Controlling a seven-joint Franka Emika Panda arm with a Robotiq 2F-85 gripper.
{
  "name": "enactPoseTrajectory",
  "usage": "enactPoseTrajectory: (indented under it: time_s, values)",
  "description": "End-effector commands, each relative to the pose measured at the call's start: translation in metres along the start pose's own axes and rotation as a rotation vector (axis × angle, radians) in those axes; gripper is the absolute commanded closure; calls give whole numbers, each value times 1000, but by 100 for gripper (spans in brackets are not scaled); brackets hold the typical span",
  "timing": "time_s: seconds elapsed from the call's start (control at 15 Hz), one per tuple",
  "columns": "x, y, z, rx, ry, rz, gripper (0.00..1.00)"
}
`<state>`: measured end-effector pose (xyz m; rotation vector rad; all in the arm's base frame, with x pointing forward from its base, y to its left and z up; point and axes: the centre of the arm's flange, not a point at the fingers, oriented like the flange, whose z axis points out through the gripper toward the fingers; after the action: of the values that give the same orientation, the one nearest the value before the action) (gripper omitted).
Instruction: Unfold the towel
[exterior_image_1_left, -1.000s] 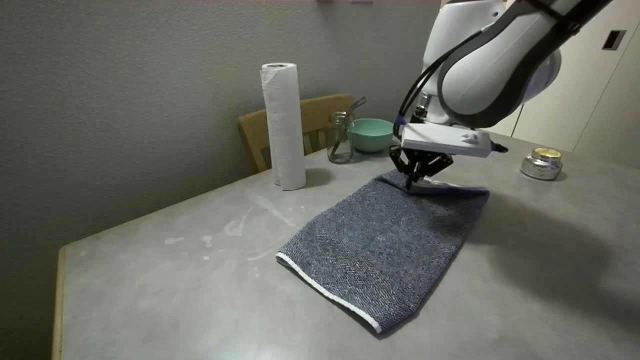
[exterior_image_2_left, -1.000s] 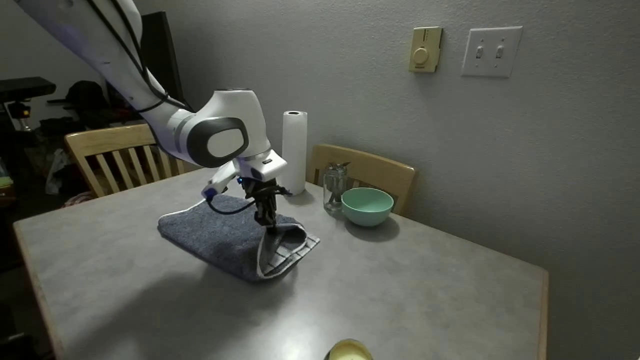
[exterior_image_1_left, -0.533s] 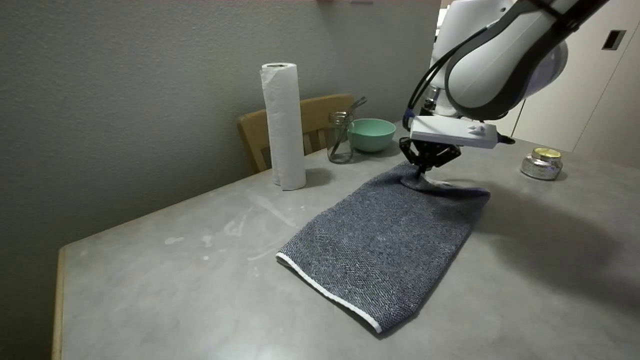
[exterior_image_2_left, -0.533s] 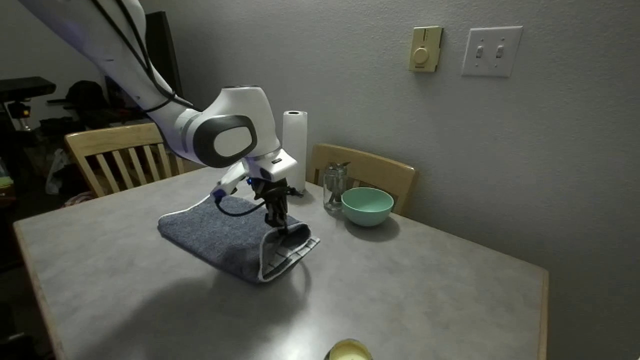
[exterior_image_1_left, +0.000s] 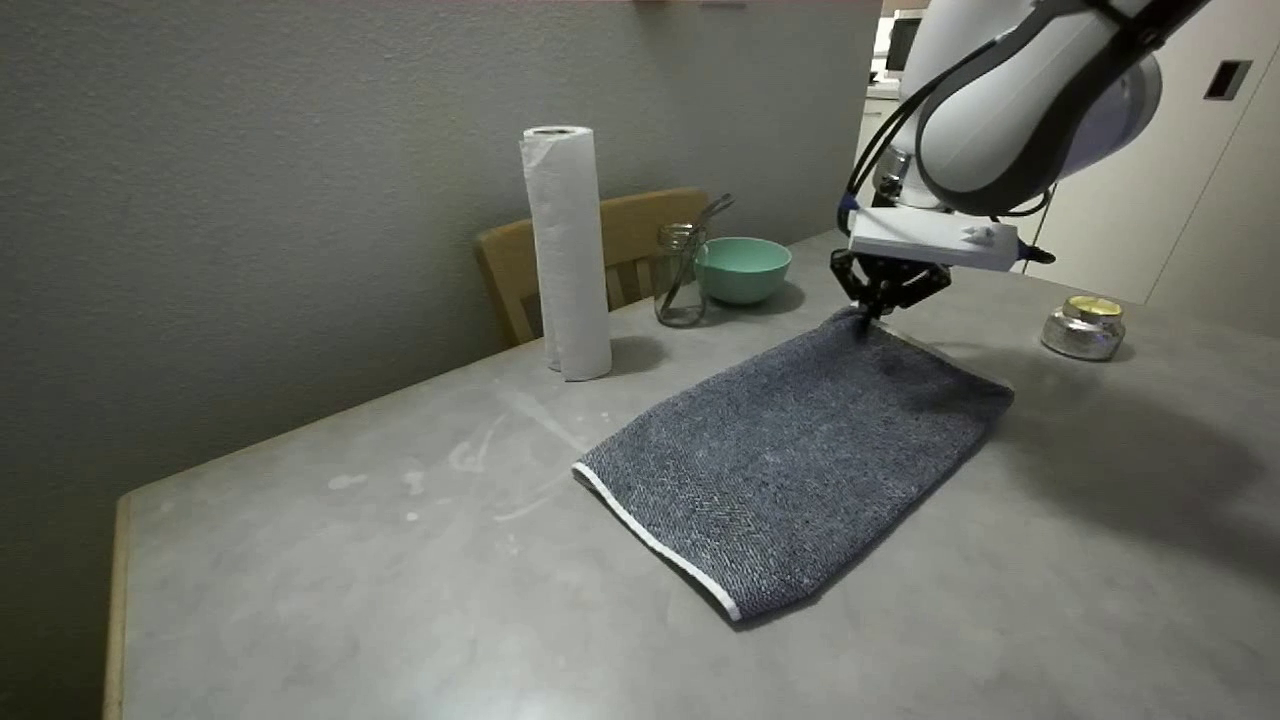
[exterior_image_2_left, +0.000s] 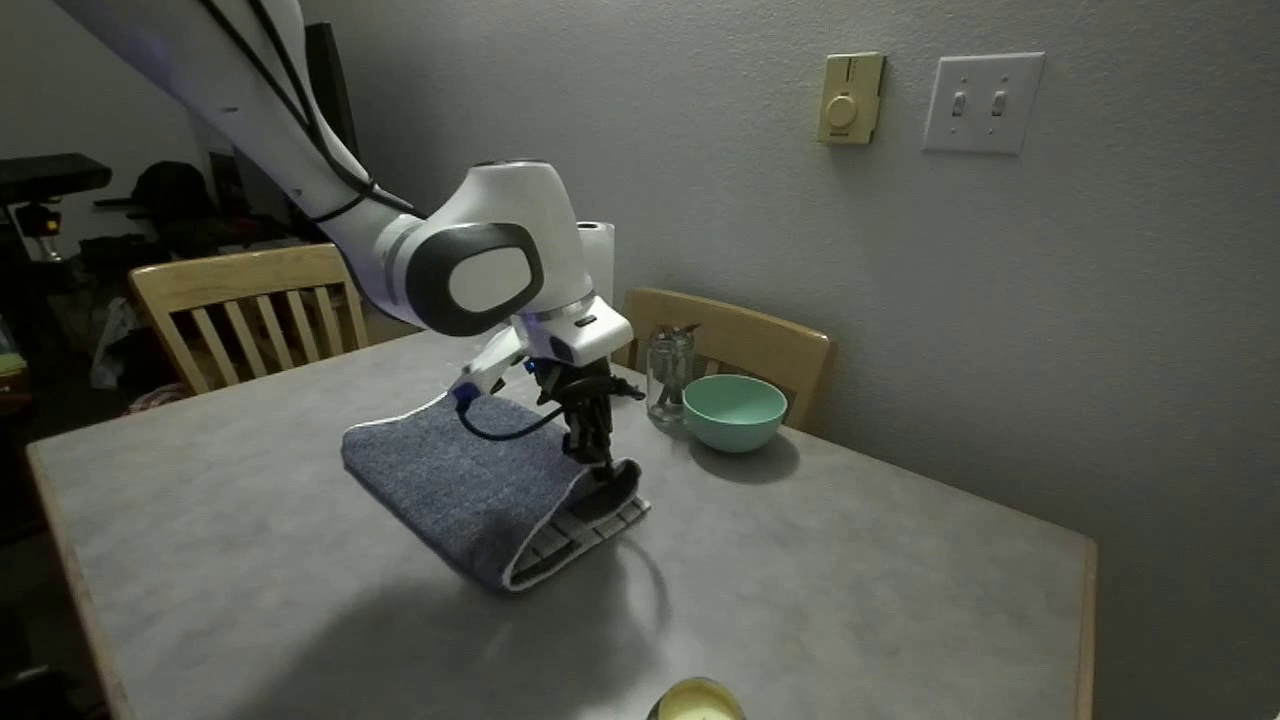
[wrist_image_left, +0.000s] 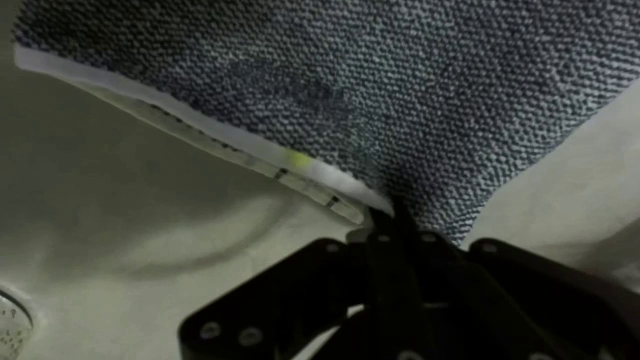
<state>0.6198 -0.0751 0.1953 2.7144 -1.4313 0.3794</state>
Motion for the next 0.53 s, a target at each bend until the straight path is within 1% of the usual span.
enactPoseTrajectory:
  time_s: [0.0, 0.27, 0.47]
  values:
    - [0, -4, 8, -1, -11, -19, 69]
    - [-17, -15, 8, 13, -18, -52, 41]
    - [-43, -34, -8, 33, -2, -114, 19]
